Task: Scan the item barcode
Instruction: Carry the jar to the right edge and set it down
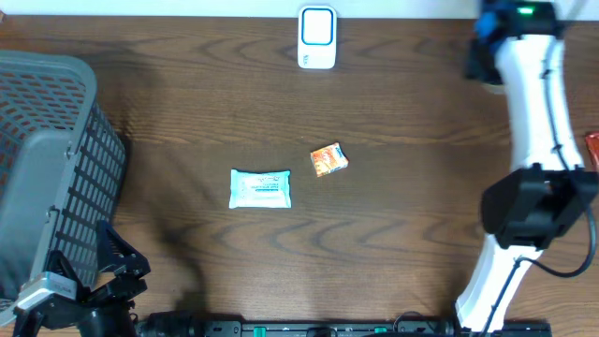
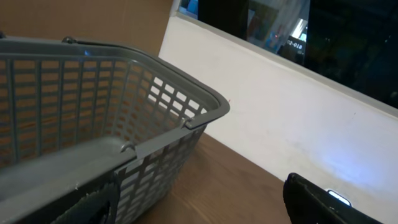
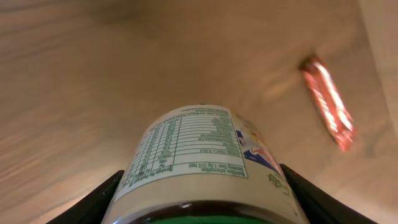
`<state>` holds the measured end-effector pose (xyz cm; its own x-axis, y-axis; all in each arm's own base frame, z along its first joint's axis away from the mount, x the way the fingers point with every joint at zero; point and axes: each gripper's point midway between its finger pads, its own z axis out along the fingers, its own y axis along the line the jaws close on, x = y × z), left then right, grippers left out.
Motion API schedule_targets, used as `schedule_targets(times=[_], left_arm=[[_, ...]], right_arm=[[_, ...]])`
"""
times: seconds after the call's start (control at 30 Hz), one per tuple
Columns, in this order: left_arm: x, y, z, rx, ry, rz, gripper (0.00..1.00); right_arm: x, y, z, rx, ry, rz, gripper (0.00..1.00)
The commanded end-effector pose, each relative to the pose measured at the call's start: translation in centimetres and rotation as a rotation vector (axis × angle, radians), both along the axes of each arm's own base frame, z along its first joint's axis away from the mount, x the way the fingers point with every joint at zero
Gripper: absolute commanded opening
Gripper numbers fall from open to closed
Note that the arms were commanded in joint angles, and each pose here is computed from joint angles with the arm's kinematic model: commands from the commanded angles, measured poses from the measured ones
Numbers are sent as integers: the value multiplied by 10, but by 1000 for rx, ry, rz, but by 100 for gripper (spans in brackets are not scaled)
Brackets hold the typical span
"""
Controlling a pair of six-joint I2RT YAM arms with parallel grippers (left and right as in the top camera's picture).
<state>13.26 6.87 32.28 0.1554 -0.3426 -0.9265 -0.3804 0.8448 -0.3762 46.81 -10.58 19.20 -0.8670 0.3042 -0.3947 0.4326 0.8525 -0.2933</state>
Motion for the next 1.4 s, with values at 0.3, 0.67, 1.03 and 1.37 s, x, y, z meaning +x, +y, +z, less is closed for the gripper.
schedule_targets(times=[0.3,0.67,1.03,1.37], left_arm=[[-1,-2,-4,-9,6,-11,84],[-1,-2,-5,-9,9,-11,84],[-1,-2,-5,-9,13,-11,84],[-1,-2,-5,-9,13,-11,84]], right_arm=[[-81,-167,-86,265,-7,-403,34],[-144,-204,-168,489,-82,-613,42],[-132,-220,-66,521,-191,-622,99],[-43,-63,73,823,-422,-154,99]])
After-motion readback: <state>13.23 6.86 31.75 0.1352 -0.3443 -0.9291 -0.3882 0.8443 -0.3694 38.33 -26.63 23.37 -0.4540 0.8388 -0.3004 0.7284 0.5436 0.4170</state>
